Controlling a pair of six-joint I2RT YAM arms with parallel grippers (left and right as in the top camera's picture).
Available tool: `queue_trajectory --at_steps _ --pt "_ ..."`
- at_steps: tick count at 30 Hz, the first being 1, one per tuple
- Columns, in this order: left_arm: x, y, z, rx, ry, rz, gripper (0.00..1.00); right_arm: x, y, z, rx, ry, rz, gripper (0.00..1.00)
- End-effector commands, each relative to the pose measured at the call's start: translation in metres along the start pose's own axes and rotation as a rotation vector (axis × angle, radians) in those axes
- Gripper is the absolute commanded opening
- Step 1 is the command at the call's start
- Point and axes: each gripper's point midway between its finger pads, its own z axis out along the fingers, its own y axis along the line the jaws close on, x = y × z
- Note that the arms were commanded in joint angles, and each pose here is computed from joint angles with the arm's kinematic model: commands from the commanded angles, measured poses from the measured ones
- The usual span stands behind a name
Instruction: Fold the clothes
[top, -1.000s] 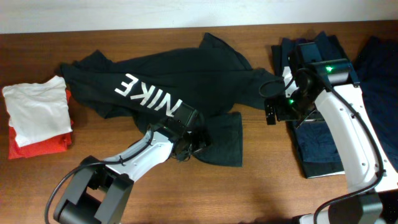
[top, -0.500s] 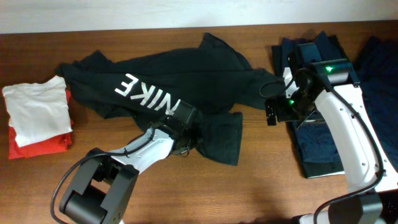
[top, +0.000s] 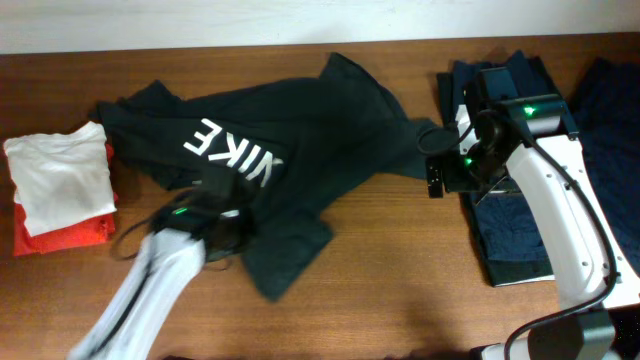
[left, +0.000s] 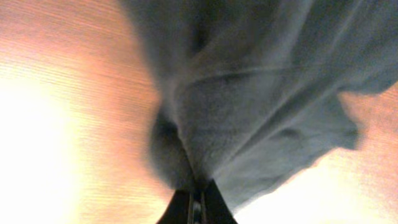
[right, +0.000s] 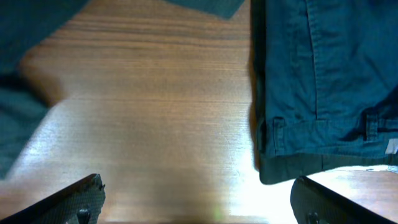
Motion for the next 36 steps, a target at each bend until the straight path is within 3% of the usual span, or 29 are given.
queue_trajectory --at_steps 1,6,10,20,27,36 --pt "-0.006 0.06 -0.043 -0.096 -0.105 -0.027 0.0 -0.007 0.003 0.002 -0.019 -0.007 0.046 0.99" --pt "-0.011 0.119 -0.084 -0.115 -0.25 -0.262 0.01 -0.007 0.022 0.017 -0.128 0.006 0.063 0.99" --pt "-0.012 0.134 -0.083 -0.105 -0.243 -0.347 0.01 -0.004 0.022 0.045 -0.128 0.026 0.161 0.99" --pt "-0.022 0.146 -0.065 -0.143 -0.194 -0.371 0.0 0.042 0.036 0.122 -0.217 0.152 0.238 0.98" --pt "-0.024 0.146 -0.065 -0.142 -0.202 -0.37 0.0 0.028 0.028 0.151 -0.192 0.025 0.139 0.99" --pt "-0.024 0.146 -0.065 -0.141 -0.201 -0.37 0.0 0.033 0.005 0.165 -0.061 0.005 0.132 0.98"
